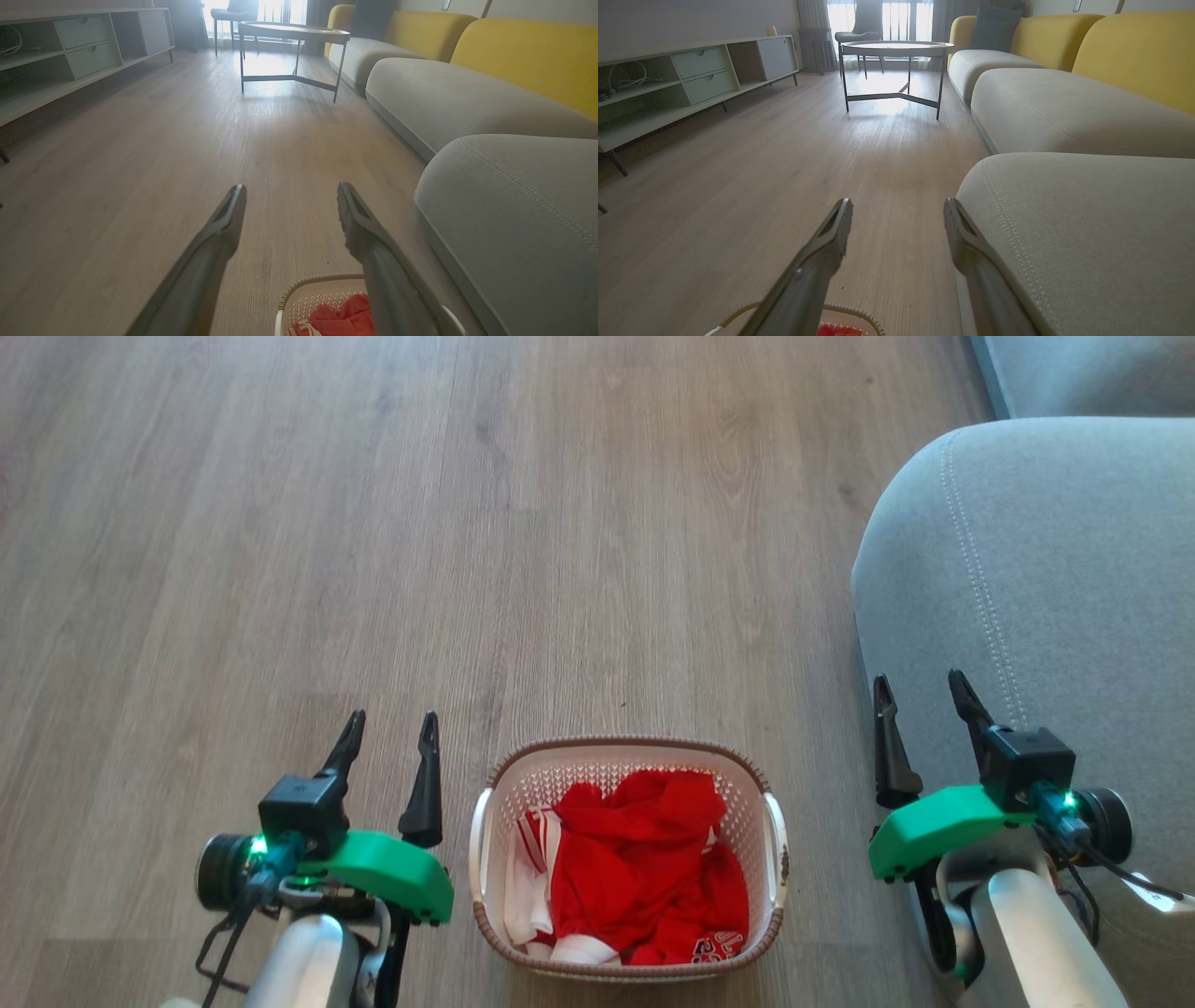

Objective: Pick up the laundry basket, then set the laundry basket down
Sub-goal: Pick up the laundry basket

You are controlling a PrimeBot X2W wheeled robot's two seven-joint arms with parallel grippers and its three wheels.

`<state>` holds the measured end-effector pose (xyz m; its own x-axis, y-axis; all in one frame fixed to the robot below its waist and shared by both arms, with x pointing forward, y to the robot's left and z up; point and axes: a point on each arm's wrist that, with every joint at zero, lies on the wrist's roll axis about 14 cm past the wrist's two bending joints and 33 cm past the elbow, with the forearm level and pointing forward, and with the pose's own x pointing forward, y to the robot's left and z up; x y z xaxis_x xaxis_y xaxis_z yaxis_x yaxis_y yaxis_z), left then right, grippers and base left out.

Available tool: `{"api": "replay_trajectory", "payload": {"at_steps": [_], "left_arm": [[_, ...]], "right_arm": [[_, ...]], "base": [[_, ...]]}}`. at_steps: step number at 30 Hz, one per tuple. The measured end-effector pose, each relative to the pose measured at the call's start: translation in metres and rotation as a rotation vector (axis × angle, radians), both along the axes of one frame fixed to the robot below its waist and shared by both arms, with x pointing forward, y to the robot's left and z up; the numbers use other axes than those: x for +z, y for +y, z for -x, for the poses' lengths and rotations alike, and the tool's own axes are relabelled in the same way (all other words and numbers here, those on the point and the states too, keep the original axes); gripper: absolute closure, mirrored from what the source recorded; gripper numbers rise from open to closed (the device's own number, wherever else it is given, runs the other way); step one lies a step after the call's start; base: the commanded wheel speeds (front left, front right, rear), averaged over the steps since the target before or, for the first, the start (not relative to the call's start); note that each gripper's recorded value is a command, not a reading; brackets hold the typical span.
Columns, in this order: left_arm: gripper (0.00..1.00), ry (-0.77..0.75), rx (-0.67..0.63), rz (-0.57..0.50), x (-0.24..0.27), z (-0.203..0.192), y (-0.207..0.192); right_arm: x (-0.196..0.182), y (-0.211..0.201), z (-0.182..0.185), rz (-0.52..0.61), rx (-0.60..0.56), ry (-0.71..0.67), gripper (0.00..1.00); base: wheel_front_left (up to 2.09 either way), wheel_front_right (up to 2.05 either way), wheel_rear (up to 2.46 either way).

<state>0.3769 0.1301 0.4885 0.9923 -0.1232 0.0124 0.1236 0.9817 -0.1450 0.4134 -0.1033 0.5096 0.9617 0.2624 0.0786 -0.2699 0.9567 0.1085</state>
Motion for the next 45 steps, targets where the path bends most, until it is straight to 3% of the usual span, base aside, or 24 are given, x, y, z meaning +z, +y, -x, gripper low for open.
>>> {"api": "replay_trajectory", "payload": {"at_steps": [8, 15, 27, 45], "left_arm": [[0.0, 0.053, -0.009, -0.004, -0.018, -0.005, -0.003], [0.0, 0.129, -0.035, -0.019, -0.045, -0.029, -0.009], [0.0, 0.393, -0.135, -0.07, -0.14, -0.055, -0.028], [0.0, 0.737, -0.269, -0.091, -0.256, -0.05, -0.039]], "right_arm": [[-0.016, -0.003, -0.007, 0.011, -0.009, 0.04, 0.0], [-0.037, -0.008, -0.034, 0.032, -0.024, 0.088, 0.0], [-0.165, 0.008, -0.05, 0.059, 0.035, 0.453, 0.0], [-0.291, 0.018, -0.055, 0.129, 0.099, 0.802, 0.0]], "base": [[0.0, 0.0, 0.0], [0.0, 0.0, 0.0], [0.0, 0.0, 0.0], [0.0, 0.0, 0.0]]}}
